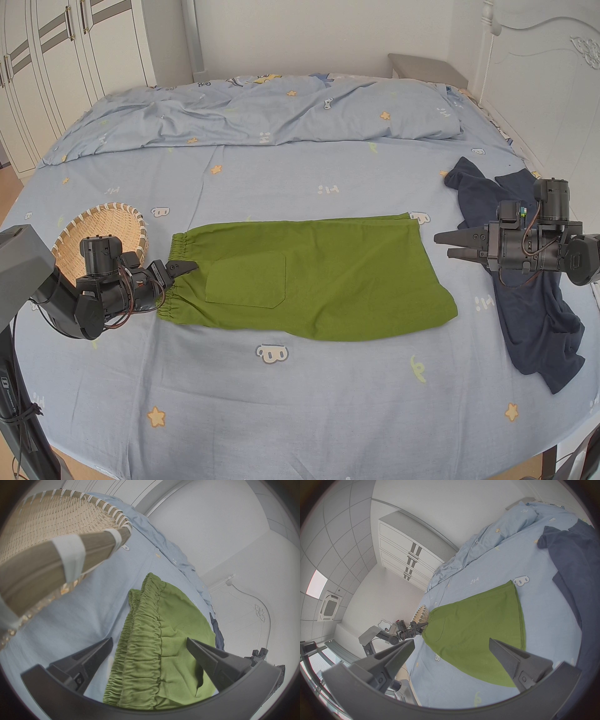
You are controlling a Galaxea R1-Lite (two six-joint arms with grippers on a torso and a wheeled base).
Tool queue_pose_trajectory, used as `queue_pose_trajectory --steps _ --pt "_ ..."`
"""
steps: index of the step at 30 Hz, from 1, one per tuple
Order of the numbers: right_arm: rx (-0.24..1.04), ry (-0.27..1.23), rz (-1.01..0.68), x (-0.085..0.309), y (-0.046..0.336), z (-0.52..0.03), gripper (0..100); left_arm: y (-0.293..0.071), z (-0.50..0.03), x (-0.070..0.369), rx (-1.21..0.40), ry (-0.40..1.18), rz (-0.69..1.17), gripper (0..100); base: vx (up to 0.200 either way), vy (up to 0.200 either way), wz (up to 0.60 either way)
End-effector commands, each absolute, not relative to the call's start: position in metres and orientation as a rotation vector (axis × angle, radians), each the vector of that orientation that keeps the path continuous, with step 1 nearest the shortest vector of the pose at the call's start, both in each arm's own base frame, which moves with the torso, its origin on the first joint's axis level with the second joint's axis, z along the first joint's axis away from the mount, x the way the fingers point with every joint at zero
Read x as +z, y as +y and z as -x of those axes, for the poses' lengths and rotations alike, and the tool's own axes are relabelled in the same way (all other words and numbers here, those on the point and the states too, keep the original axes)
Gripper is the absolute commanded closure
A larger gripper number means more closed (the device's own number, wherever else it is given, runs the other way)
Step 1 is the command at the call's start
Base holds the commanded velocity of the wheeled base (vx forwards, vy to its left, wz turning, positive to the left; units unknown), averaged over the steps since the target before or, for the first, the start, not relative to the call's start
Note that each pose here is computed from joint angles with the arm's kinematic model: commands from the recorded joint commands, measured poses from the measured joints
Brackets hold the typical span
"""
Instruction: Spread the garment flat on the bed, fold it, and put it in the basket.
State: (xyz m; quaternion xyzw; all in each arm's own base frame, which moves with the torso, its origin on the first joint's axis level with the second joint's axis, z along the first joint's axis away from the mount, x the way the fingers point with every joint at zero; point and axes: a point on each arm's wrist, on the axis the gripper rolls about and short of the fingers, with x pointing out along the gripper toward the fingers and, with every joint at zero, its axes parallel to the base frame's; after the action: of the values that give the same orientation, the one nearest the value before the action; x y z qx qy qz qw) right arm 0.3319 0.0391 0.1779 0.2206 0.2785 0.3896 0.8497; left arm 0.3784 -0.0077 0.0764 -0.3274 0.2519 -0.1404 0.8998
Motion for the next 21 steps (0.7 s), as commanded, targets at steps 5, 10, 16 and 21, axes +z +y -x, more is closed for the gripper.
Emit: queue_pose_trajectory --steps 5,10,16,21 --pt "0.817 0.584 -0.468 0.178 0.037 -0.333 0 -0.015 -0.385 0.077 -0.304 0.520 0.708 100 0.000 0.000 0.00" --pt "0.816 0.581 -0.468 0.179 0.037 -0.334 0 -0.014 -0.386 0.077 -0.304 0.517 0.708 100 0.000 0.000 0.00" --pt "0.778 0.554 -0.472 0.176 0.024 -0.341 0 -0.012 -0.384 0.082 -0.301 0.507 0.708 100 0.000 0.000 0.00" --pt "0.729 0.601 -0.492 0.151 0.015 -0.363 0 -0.014 -0.380 0.095 -0.312 0.485 0.710 100 0.000 0.000 0.00"
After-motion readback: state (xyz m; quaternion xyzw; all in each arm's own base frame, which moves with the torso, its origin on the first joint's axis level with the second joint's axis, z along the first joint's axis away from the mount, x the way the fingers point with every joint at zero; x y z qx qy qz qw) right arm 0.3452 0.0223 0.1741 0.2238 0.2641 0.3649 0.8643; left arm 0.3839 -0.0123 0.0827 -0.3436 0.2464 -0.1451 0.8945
